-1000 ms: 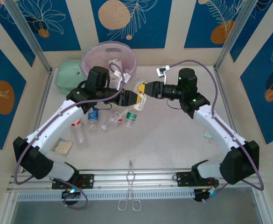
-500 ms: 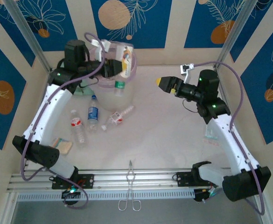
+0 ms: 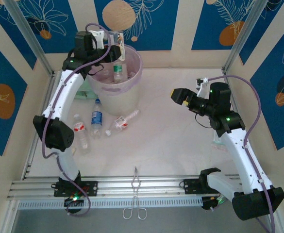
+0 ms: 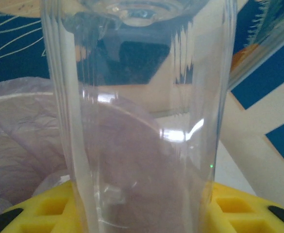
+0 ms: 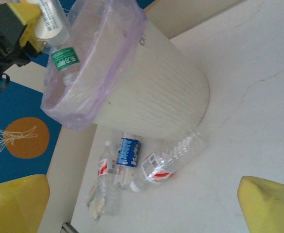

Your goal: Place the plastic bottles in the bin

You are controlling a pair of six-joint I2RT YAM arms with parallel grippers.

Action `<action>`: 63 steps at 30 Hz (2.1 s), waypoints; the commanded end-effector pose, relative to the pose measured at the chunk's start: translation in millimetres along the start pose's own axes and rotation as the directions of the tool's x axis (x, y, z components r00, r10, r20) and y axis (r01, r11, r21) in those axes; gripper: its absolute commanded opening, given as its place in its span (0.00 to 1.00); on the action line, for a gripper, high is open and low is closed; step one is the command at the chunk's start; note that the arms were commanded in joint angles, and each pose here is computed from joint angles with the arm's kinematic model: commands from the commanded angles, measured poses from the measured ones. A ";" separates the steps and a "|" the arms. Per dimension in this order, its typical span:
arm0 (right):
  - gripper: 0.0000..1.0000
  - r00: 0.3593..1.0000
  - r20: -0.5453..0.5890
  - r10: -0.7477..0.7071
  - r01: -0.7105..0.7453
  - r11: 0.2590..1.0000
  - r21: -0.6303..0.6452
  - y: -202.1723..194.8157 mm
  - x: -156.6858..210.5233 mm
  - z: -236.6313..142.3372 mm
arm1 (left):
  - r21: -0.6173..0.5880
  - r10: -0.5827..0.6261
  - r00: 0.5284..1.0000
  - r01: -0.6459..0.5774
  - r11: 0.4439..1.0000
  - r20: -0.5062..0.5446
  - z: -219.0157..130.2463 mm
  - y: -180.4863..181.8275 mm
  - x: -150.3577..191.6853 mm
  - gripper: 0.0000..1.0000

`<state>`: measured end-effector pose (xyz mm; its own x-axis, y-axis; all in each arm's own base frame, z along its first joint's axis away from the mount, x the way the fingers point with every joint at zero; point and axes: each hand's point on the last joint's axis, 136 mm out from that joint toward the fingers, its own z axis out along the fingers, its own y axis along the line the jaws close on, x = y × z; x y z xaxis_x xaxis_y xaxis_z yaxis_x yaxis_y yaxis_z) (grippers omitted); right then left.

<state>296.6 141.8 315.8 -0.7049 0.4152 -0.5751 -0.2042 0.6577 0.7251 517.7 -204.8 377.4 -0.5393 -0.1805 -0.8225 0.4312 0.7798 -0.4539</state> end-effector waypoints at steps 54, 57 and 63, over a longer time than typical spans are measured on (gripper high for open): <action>0.99 0.996 -0.087 0.017 -0.003 0.987 0.159 -31.2 18.6 27.6 | -0.020 -0.023 0.961 0.018 1.000 -0.277 40.7 16.5 133.4 0.34; 0.99 0.994 -0.112 -0.018 0.037 0.985 0.171 -26.5 21.6 30.0 | -0.012 -0.014 0.962 0.012 1.000 -0.271 40.9 13.8 127.6 0.34; 0.99 0.994 -0.111 -0.005 0.023 0.985 0.170 -28.4 25.4 33.1 | 0.006 0.085 0.966 -0.086 0.996 -0.243 24.7 -2.4 94.5 0.49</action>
<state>307.9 155.4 258.9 -0.7896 0.3383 -0.5119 -0.0892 0.7621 0.6413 498.3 -233.0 310.5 -0.5919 -0.0414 -0.8050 0.4795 0.7847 -0.3929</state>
